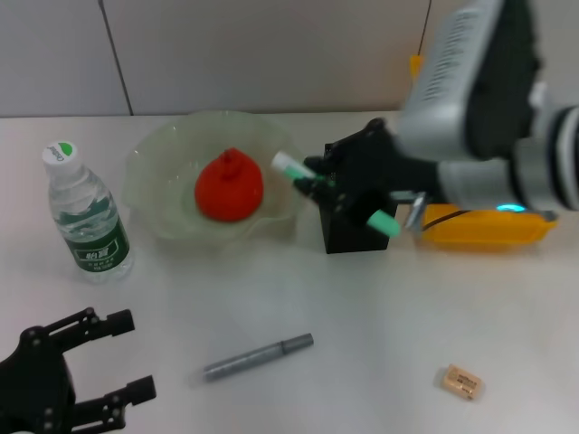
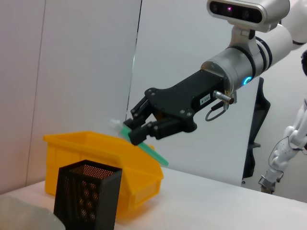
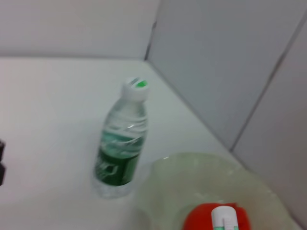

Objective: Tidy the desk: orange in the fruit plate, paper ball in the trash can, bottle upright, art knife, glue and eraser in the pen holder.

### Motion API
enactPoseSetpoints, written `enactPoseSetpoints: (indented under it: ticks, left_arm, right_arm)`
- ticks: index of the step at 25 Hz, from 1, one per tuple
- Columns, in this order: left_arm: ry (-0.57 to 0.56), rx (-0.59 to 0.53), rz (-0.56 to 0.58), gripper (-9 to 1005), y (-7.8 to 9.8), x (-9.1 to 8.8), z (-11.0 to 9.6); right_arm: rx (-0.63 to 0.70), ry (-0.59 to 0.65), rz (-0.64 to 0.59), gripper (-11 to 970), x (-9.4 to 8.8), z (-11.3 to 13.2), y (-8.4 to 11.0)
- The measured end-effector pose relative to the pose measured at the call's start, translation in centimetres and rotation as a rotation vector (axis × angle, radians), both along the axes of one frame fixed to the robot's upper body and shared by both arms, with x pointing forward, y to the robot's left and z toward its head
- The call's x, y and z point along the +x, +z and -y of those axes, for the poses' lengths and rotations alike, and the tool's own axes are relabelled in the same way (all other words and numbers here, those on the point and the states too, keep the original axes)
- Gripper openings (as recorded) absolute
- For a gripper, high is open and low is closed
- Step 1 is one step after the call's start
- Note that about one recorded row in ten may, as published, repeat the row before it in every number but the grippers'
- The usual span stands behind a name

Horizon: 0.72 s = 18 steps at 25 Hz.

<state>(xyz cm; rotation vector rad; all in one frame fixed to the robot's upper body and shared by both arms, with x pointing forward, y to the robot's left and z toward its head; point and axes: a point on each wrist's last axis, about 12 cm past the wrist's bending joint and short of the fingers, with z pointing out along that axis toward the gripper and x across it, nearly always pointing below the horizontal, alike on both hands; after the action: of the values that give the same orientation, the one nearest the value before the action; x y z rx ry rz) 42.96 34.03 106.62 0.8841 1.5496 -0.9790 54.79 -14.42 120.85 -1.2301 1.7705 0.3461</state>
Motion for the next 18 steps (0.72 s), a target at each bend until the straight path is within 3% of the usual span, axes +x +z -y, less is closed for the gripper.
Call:
enactPoseSetpoints:
  ticks: [10,13,18]
  left_arm:
    - [-0.011,-0.019,0.007,802,0.2,1.3,1.2]
    - [-0.004,-0.031,0.001,802,0.0,1.7,1.7]
    - [-0.003,-0.041,-0.006,802,-0.1,1.8,1.9]
  right_arm:
    - [0.213,-0.015,0.113,222,1.7,3.3,-1.7]
    - [0.3,-0.017,0.18,227,3.1,4.4,-2.1]
    - [0.336,-0.041,0.215,234,4.6,5.6,-3.6]
